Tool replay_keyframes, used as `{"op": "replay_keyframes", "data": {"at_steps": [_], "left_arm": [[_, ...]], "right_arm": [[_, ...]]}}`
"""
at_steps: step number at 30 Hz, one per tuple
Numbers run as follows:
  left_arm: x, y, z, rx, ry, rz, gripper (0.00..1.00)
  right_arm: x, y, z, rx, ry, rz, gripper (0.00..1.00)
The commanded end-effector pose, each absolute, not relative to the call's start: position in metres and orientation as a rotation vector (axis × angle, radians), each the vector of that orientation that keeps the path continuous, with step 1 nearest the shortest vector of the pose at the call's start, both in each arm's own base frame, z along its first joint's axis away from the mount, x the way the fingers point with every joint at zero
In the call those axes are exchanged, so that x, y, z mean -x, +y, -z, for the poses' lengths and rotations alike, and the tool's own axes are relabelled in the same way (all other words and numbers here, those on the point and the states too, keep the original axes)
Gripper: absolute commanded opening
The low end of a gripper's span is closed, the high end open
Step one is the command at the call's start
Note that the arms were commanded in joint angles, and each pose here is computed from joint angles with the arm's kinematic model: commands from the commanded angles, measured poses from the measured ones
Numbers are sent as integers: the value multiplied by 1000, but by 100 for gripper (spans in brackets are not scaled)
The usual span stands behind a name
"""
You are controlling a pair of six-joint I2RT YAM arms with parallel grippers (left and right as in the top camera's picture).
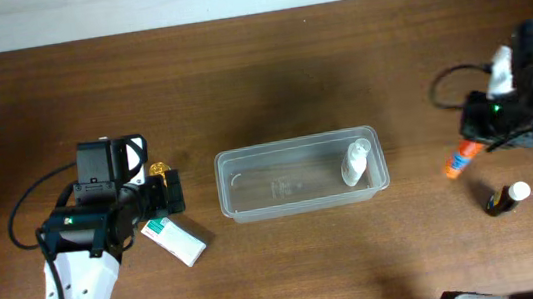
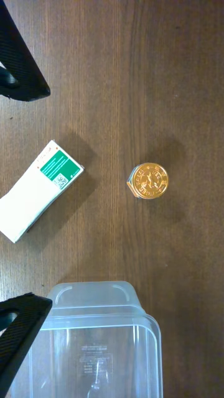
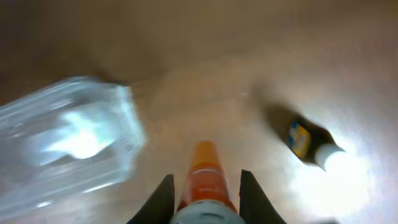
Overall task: Pack container
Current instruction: 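Move the right gripper back and grasp the orange-labelled tube, then place the orange tube into the container beside the spray bottle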
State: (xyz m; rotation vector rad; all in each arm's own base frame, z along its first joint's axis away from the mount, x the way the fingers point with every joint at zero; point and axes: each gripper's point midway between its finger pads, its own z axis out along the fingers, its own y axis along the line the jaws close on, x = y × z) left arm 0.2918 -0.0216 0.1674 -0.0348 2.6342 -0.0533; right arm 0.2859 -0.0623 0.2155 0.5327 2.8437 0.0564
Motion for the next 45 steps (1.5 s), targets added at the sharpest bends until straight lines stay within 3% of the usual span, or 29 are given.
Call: {"op": "replay_keyframes", "data": {"at_steps": [1, 9, 30, 40, 45], "left_arm": [[-296, -23, -173, 49, 2620, 70, 99], [-296, -22, -173, 49, 2620, 70, 99], [-296, -22, -173, 50, 2619, 66, 99], [-296, -22, -173, 49, 2619, 66, 99], [-296, -22, -173, 49, 2620, 66, 99]], "right_arm": [[-295, -5, -259, -216, 2718, -141, 17], [-310, 60, -245, 92, 2708, -120, 17], [-306, 74, -128, 81, 2806, -85, 17], [-303, 73, -122, 81, 2816, -83, 33], [-303, 73, -122, 81, 2816, -83, 33]]}}
